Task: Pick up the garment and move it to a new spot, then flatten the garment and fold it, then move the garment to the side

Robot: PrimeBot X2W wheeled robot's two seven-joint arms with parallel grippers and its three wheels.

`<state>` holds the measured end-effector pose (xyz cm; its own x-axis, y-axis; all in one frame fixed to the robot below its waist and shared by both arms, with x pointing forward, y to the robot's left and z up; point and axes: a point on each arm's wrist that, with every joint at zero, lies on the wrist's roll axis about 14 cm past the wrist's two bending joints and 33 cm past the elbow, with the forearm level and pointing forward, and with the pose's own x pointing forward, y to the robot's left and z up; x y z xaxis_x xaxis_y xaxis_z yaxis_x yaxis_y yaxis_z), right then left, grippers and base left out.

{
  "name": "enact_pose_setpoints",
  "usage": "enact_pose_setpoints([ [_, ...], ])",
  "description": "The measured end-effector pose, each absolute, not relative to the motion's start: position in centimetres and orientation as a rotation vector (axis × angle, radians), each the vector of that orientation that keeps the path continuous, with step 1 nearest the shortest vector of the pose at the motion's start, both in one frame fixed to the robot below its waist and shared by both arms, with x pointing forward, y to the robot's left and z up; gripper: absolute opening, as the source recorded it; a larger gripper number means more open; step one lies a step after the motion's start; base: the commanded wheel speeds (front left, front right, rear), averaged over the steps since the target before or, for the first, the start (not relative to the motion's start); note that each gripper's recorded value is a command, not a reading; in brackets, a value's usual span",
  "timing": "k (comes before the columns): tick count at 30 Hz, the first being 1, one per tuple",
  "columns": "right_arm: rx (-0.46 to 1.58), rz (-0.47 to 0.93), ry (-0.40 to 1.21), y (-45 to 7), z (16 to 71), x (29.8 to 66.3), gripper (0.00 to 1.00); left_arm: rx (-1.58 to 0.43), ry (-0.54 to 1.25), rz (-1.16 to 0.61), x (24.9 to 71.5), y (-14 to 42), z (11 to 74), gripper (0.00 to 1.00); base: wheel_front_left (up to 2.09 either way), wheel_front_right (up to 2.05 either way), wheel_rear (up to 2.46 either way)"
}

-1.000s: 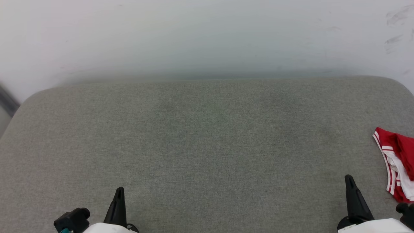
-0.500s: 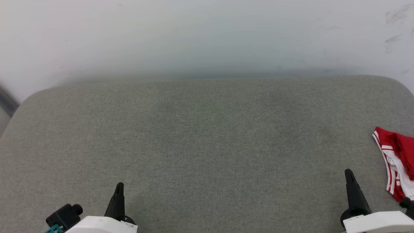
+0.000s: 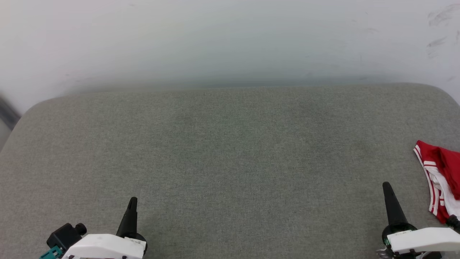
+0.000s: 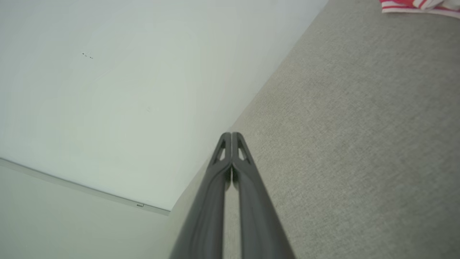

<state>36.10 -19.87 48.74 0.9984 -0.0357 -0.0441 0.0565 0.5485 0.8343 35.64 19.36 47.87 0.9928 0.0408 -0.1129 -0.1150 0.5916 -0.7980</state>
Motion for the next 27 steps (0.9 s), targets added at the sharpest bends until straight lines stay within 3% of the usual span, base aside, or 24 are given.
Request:
enact_pose_setpoints([
  [27,1.26,-0.048,0.025,-19.9,49.2,37.3,0.0,-1.232,0.07,0.067,37.1,19.6,48.7,0.0,0.0,0.0,0.0],
])
